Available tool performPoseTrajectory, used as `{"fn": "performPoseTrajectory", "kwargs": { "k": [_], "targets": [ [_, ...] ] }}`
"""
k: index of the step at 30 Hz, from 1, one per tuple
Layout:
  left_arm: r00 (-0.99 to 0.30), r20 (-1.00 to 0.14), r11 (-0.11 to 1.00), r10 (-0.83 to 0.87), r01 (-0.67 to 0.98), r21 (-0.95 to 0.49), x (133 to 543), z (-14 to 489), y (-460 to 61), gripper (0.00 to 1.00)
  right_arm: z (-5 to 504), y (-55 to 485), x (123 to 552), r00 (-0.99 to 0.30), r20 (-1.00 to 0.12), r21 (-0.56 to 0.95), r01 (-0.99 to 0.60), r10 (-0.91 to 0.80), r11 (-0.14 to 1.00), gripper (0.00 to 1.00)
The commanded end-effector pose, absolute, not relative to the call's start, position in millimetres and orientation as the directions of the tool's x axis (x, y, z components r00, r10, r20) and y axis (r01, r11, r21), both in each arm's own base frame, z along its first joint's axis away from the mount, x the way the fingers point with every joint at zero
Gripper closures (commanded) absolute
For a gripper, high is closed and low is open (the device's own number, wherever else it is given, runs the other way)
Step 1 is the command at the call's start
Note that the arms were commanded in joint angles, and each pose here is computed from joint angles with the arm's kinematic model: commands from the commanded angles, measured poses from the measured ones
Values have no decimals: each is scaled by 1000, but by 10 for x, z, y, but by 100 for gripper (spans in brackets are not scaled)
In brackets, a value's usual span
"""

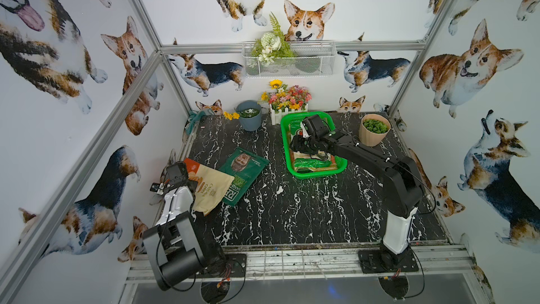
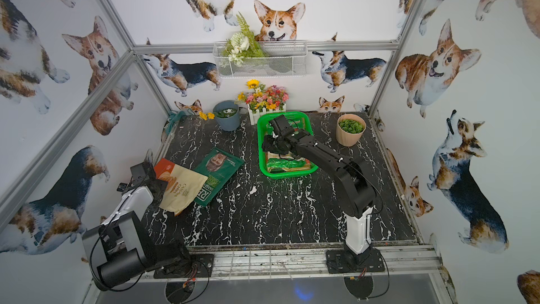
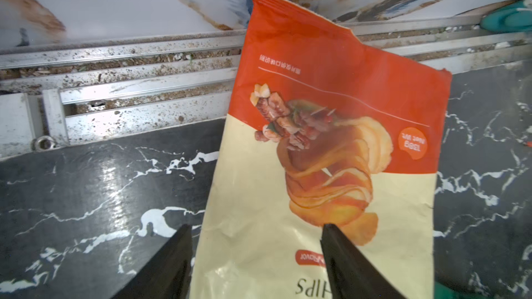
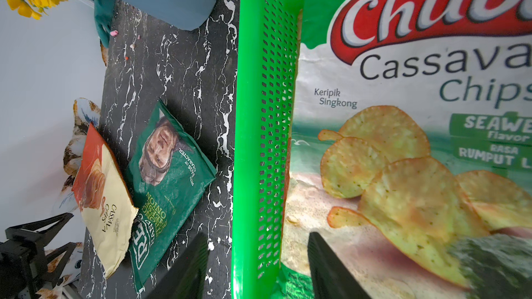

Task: Put the potato chips into the basket
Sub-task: Pick up the potato chip from the center of the board.

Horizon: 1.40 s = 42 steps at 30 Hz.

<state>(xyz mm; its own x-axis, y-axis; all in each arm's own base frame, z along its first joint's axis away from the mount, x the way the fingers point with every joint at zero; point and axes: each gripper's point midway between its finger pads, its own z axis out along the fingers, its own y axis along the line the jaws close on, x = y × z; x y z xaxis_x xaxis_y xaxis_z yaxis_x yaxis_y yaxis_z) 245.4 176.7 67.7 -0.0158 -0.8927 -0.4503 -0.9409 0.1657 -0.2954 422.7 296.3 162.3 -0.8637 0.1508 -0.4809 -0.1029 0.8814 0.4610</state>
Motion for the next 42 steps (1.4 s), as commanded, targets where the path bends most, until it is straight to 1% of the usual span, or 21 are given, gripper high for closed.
{"fn": "performPoseTrajectory", "kwargs": {
  "k": [1, 3, 6, 10, 16, 21, 24, 25, 26, 28, 31, 34, 35, 37, 39, 42],
  "targets": [
    [36, -422, 114, -906, -940, -323, 2356, 726, 1665, 28, 1626, 2990, 4222, -861, -488, 466, -116, 145, 877, 41],
    [36, -429, 105, -903, -948, -302, 2318, 743, 1625, 29, 1593, 3000, 4226, -863, -483, 468, -113, 147, 876, 41],
    [35, -400, 69, -916, -968, -242, 2204, 612, 1492, 29, 1572, 3041, 4234, -869, -472, 482, -114, 148, 869, 41],
    [84, -363, -4, -928, -976, -217, 2090, 458, 1369, 29, 1572, 3083, 4250, -874, -465, 492, -118, 145, 863, 42],
    [99, -398, -43, -912, -988, -149, 2042, 383, 1405, 29, 1576, 3054, 4261, -868, -478, 469, -127, 130, 874, 42],
    [59, -385, 3, -921, -987, -158, 2217, 282, 1424, 31, 1521, 3055, 4250, -878, -464, 467, -128, 120, 875, 42],
    [10, -362, 65, -932, -979, -195, 2381, 225, 1390, 35, 1531, 3057, 4256, -876, -467, 464, -132, 116, 876, 42],
    [-15, -350, 92, -937, -975, -204, 2437, 207, 1369, 37, 1536, 3055, 4260, -876, -468, 463, -131, 116, 877, 42],
    [-28, -343, 101, -939, -975, -199, 2451, 195, 1360, 42, 1542, 3059, 4261, -875, -469, 464, -132, 116, 876, 42],
    [-50, -335, 124, -941, -972, -201, 2484, 183, 1344, 55, 1567, 3066, 4274, -874, -471, 469, -135, 118, 873, 42],
    [-60, -351, 138, -935, -969, -203, 2475, 206, 1358, 69, 1575, 3086, 4274, -876, -468, 475, -136, 118, 870, 42],
    [-65, -366, 147, -928, -969, -200, 2443, 226, 1367, 81, 1560, 3091, 4263, -880, -461, 479, -136, 117, 867, 42],
    [-66, -366, 147, -928, -969, -200, 2434, 228, 1365, 83, 1554, 3090, 4260, -881, -459, 479, -136, 116, 867, 42],
    [-62, -369, 148, -927, -966, -210, 2433, 261, 1363, 93, 1536, 3084, 4250, -883, -456, 476, -134, 114, 869, 42],
    [-51, -387, 151, -921, -961, -232, 2462, 349, 1388, 99, 1528, 3081, 4243, -884, -454, 475, -133, 112, 870, 43],
    [-33, -434, 166, -900, -948, -272, 2531, 567, 1453, 100, 1535, 3078, 4238, -885, -452, 477, -132, 113, 869, 43]
  ]
}}
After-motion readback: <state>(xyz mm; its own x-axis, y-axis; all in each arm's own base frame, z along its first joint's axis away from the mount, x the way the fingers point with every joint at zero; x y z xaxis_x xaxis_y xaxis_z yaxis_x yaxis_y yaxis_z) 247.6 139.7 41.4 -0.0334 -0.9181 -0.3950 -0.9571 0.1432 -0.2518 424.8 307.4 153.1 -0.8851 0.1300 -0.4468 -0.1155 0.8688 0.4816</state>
